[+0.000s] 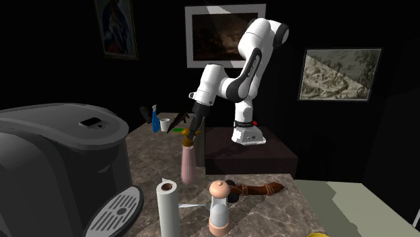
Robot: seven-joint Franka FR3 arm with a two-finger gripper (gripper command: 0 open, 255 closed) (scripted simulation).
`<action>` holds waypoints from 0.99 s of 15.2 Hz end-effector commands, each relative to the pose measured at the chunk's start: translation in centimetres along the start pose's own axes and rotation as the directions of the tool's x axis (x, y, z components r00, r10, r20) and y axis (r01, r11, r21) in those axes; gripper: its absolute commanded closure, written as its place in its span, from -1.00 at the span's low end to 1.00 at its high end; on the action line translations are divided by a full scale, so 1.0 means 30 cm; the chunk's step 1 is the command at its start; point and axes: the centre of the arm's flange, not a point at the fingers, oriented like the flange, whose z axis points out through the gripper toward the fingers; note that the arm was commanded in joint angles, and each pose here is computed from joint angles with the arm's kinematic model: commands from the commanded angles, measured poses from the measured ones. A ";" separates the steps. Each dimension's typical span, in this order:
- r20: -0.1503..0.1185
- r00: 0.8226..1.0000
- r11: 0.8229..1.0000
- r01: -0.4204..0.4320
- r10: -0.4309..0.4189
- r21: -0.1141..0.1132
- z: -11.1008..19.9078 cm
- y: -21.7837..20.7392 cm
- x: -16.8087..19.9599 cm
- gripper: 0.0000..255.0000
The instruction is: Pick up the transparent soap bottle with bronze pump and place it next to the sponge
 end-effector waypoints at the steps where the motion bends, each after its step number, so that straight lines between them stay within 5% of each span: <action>1: 0.000 1.000 1.000 0.000 0.000 0.000 0.002 0.000 0.000 -1.00; 4: 0.000 1.000 1.000 0.000 0.000 0.000 0.001 0.000 0.000 -1.00; 5: 0.000 1.000 1.000 0.000 0.000 0.000 0.001 0.000 0.000 1.00; 15: 0.000 1.000 1.000 0.000 0.000 0.000 -0.015 -0.003 0.005 1.00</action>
